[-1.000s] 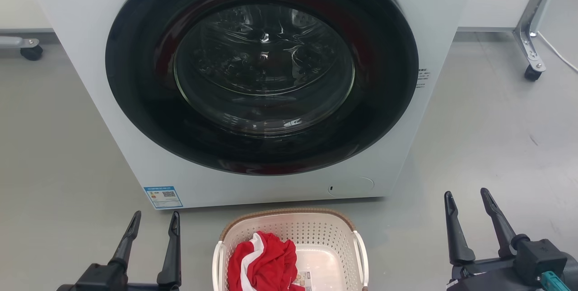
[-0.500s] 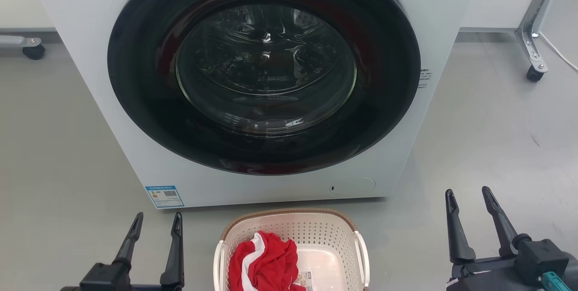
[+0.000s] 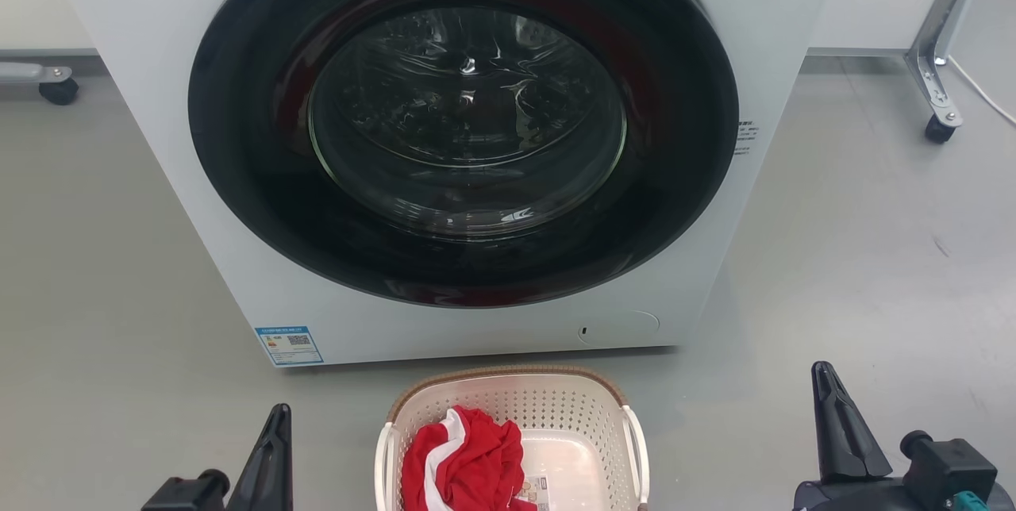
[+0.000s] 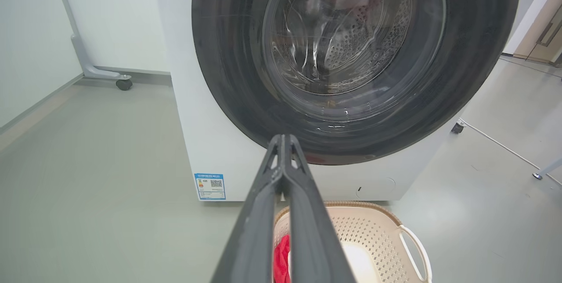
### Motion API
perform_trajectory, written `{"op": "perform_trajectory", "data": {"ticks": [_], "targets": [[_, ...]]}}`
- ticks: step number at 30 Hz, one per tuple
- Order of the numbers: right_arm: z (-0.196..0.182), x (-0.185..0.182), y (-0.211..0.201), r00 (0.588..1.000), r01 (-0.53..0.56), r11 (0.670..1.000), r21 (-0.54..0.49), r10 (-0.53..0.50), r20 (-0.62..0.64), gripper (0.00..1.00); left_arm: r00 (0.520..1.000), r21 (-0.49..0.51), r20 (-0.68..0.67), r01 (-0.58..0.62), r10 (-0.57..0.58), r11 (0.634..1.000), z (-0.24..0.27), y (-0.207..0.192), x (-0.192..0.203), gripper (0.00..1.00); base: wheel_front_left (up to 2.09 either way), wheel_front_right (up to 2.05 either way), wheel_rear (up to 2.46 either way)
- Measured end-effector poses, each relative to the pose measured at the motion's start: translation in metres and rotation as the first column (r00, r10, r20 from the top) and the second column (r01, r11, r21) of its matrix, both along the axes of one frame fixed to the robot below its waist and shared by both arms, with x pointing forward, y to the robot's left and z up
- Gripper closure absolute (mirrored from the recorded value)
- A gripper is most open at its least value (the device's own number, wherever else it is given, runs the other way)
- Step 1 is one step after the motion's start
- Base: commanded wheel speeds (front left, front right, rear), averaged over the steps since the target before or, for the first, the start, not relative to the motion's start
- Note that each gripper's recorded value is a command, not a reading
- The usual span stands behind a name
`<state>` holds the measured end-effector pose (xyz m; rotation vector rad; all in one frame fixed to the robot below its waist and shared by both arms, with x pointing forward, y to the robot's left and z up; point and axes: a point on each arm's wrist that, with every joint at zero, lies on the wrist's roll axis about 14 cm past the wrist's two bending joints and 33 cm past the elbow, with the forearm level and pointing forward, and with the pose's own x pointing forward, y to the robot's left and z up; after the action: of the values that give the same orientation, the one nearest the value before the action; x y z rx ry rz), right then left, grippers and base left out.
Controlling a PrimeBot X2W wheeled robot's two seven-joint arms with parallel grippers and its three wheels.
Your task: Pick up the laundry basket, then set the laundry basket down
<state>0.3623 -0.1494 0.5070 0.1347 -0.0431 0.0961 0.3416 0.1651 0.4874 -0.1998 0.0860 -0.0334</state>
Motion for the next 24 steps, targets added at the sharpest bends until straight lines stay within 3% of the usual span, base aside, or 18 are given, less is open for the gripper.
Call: {"op": "perform_trajectory", "data": {"ticks": [9,24], "targets": [[-0.009,0.002,-0.009,0.997,0.040,0.991,0.130,-0.031,-0.067,1.00,0.999,-0.126,-0.045,-0.031,0.026,0.991,-0.007,0.005,0.001,1.00,0.00,0.00,0.00],[-0.020,0.006,-0.022,0.986,0.104,0.935,0.340,-0.053,-0.157,1.00,0.993,-0.326,-0.104,-0.079,0.048,0.942,-0.015,0.012,0.007,1.00,0.00,0.00,0.00]]}}
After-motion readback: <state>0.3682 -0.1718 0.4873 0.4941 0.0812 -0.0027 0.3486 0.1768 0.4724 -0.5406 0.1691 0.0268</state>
